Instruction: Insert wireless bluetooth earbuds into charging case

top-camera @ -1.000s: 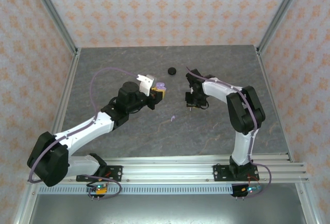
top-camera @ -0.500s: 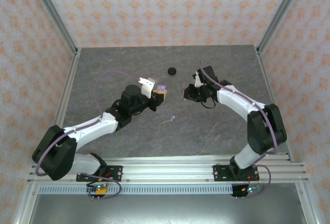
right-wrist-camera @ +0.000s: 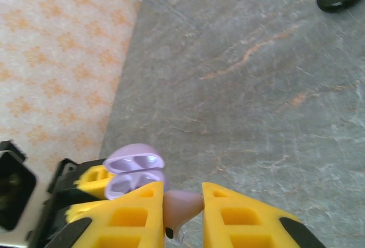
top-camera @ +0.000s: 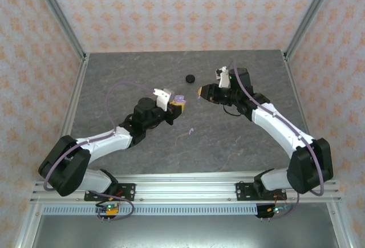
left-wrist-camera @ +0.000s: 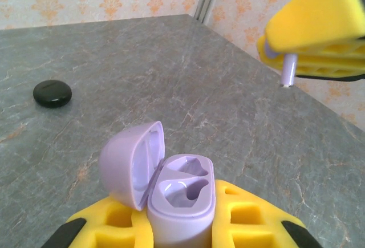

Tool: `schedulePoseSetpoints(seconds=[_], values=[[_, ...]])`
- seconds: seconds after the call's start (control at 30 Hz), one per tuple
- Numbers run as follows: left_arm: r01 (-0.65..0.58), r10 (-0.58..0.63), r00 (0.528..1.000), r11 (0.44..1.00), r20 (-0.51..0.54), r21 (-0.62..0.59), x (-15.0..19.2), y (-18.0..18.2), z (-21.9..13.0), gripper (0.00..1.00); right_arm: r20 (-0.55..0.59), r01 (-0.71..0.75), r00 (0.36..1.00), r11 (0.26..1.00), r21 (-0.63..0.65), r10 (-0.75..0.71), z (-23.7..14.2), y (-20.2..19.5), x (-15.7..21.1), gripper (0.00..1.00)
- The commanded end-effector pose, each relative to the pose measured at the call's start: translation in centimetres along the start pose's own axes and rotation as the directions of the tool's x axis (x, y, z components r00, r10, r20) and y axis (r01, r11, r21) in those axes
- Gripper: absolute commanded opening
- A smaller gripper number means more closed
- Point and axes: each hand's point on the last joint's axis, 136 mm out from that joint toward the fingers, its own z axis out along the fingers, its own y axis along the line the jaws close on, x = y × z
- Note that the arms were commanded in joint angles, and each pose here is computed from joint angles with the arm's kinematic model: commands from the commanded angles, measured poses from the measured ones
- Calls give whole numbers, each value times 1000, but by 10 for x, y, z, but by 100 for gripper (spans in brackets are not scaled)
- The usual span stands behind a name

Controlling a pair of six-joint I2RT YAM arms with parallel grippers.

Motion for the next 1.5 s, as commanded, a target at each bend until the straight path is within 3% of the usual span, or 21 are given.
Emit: schedulePoseSetpoints(seconds=[0.0, 0.43, 1.47], values=[[-57, 54, 996, 997, 67, 47, -13, -13, -1, 8, 38, 49, 998, 996, -72, -46, -8, 29, -7, 19], [-90, 83, 993, 993, 88, 82, -20, -25, 0, 8, 24, 108, 994, 990, -85, -107, -1, 60, -2, 19], [-20, 5, 992, 993, 128, 118, -43, -37, 2, 8, 44, 92, 995, 996, -13, -91, 17, 48, 2, 19]])
